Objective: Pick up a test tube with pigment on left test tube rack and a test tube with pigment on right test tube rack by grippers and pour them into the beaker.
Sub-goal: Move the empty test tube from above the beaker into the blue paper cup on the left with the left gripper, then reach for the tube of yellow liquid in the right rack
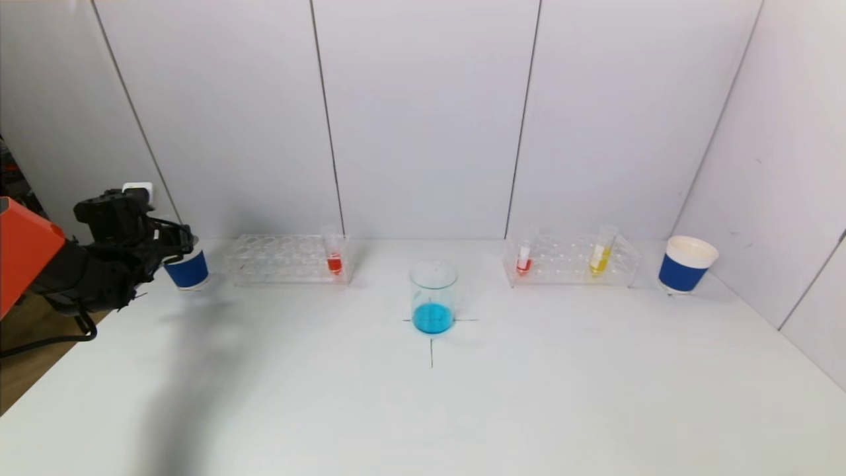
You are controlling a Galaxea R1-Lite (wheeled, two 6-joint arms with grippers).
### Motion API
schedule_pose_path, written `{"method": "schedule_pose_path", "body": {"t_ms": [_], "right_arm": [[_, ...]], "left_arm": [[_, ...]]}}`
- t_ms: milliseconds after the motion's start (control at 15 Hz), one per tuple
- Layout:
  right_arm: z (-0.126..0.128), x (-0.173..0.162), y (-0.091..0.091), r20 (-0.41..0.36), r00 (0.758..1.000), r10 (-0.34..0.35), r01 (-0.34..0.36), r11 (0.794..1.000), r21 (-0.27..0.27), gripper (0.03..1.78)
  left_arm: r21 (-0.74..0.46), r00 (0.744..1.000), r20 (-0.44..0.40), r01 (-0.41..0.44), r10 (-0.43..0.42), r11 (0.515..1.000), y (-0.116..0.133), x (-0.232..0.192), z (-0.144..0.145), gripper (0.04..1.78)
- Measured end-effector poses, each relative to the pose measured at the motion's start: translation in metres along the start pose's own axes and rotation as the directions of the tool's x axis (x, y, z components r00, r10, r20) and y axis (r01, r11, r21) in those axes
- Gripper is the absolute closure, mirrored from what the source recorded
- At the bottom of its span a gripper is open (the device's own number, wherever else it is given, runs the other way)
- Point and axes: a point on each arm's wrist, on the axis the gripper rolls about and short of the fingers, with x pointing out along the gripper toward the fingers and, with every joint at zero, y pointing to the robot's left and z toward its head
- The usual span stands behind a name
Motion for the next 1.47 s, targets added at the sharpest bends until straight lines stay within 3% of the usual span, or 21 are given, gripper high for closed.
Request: {"method": "schedule_pose_path", "body": {"t_ms": [400, 533, 667, 933, 1067, 1267, 1467], "right_arm": [[0.000, 0.000, 0.000, 0.000, 1.000, 0.000, 0.000, 1.000, 0.000, 0.04], [0.000, 0.000, 0.000, 0.000, 1.000, 0.000, 0.000, 1.000, 0.000, 0.04], [0.000, 0.000, 0.000, 0.000, 1.000, 0.000, 0.000, 1.000, 0.000, 0.04], [0.000, 0.000, 0.000, 0.000, 1.000, 0.000, 0.000, 1.000, 0.000, 0.04], [0.000, 0.000, 0.000, 0.000, 1.000, 0.000, 0.000, 1.000, 0.000, 0.04], [0.000, 0.000, 0.000, 0.000, 1.000, 0.000, 0.000, 1.000, 0.000, 0.04], [0.000, 0.000, 0.000, 0.000, 1.000, 0.000, 0.000, 1.000, 0.000, 0.04]], "left_arm": [[0.000, 1.000, 0.000, 0.000, 0.000, 1.000, 0.000, -0.001, 0.000, 1.37], [0.001, 1.000, 0.001, -0.001, 0.001, 1.000, 0.000, -0.001, 0.001, 1.30], [0.001, 1.000, 0.002, -0.001, 0.001, 1.000, 0.000, -0.001, 0.002, 1.12], [0.001, 1.000, 0.001, -0.001, 0.001, 1.000, 0.001, -0.003, 0.002, 0.48], [0.002, 1.000, 0.001, 0.000, 0.000, 1.000, 0.001, -0.004, 0.003, 0.25], [0.002, 1.000, 0.006, 0.001, -0.001, 1.000, 0.001, -0.007, 0.006, 0.06], [0.000, 0.999, 0.020, 0.033, -0.033, 0.999, 0.002, -0.015, 0.013, 0.06]]}}
